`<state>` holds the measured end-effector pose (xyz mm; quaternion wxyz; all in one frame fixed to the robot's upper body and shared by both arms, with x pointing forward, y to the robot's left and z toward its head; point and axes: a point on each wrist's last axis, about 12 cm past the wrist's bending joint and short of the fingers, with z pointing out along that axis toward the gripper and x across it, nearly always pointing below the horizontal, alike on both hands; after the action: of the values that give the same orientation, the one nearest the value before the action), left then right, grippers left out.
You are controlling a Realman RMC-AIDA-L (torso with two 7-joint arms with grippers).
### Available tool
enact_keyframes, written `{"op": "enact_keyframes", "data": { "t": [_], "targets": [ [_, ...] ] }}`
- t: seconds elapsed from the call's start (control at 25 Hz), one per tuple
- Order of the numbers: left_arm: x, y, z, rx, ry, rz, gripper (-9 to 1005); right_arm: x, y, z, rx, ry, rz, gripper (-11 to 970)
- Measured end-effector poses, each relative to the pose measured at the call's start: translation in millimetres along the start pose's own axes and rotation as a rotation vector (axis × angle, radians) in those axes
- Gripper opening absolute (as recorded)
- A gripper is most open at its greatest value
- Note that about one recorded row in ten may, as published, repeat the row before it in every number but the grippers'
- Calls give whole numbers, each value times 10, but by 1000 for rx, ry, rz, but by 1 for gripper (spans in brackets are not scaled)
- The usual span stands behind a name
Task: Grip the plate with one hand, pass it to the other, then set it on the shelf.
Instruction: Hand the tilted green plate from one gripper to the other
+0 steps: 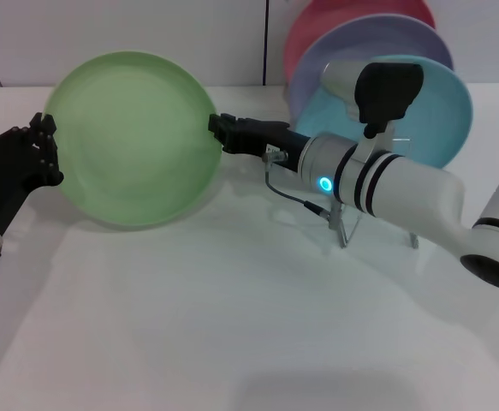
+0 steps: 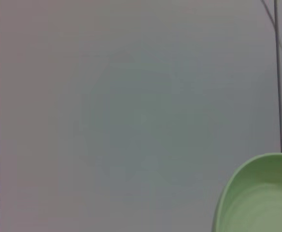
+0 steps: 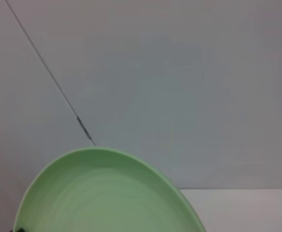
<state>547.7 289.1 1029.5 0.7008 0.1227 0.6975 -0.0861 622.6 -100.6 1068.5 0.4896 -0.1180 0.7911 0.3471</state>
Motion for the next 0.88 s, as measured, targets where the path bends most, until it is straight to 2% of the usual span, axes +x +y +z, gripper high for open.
{"op": "enact_keyframes", "data": {
  "t": [0.88],
  "targets": [
    [-8,-15,21,11,1,5,37,-16,16,16,3,-7,10,98]
  ]
}}
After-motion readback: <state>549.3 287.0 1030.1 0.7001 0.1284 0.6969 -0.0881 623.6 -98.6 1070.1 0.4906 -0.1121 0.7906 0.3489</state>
